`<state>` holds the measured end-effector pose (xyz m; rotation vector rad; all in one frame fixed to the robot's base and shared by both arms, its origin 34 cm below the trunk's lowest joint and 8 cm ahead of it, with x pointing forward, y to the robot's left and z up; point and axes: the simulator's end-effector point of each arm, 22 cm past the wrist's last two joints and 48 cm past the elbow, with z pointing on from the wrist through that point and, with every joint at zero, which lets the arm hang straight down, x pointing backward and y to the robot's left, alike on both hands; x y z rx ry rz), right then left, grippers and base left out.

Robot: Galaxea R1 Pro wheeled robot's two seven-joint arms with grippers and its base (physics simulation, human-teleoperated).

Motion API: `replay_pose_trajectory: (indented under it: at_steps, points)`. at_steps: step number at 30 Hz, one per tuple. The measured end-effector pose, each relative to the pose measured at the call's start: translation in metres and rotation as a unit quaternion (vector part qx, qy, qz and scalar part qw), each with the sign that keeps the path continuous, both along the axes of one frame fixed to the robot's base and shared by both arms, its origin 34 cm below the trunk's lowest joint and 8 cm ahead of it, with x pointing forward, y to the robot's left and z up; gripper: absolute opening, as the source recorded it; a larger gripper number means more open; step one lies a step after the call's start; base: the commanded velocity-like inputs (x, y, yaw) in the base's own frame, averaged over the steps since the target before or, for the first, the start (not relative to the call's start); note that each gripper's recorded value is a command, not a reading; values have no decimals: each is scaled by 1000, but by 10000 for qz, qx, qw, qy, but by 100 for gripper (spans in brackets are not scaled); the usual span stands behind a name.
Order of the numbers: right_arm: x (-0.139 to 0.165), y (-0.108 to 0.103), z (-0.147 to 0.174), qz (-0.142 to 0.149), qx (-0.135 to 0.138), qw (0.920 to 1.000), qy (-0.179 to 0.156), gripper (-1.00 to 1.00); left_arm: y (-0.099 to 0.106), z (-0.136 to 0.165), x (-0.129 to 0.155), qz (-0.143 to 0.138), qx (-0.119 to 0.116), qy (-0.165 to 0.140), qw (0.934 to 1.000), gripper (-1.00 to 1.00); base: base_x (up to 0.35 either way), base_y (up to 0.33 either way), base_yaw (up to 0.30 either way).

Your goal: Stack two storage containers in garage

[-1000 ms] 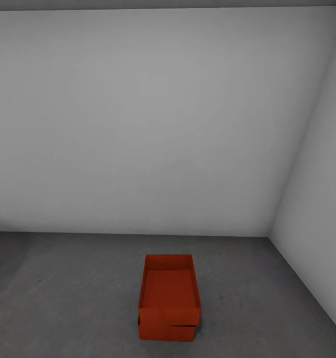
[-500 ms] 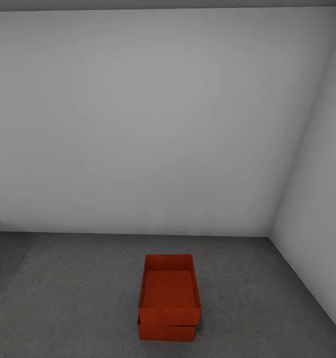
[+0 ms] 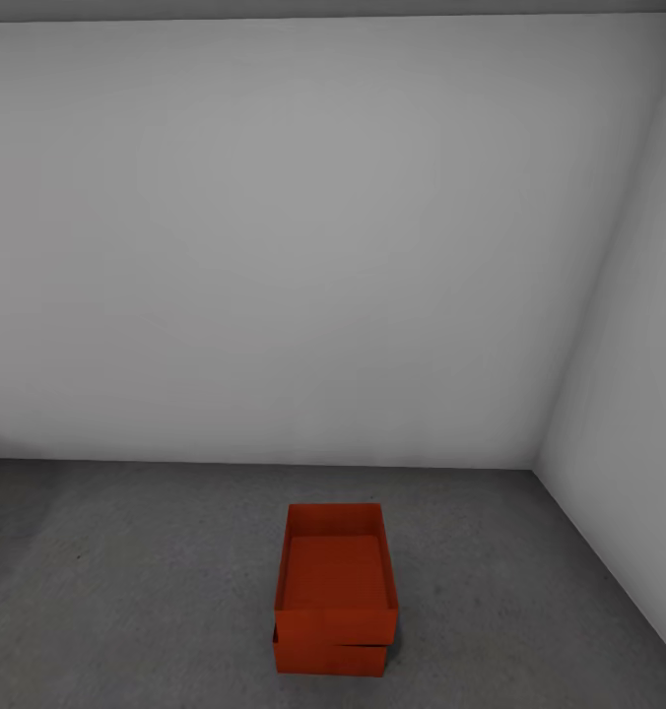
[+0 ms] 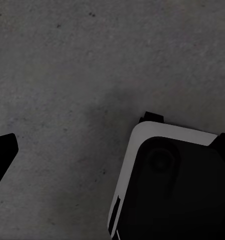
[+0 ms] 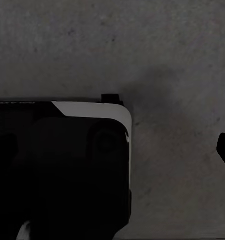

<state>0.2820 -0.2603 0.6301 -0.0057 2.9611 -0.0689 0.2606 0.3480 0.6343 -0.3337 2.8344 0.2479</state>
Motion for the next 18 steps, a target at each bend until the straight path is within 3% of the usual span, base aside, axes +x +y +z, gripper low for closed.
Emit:
replay_pose_trajectory:
  at_steps: [18]
  points:
    - [0,6,0,13,65,10000,-1,100,0,0,0,-2,0,2,10000,100,0,0,0]
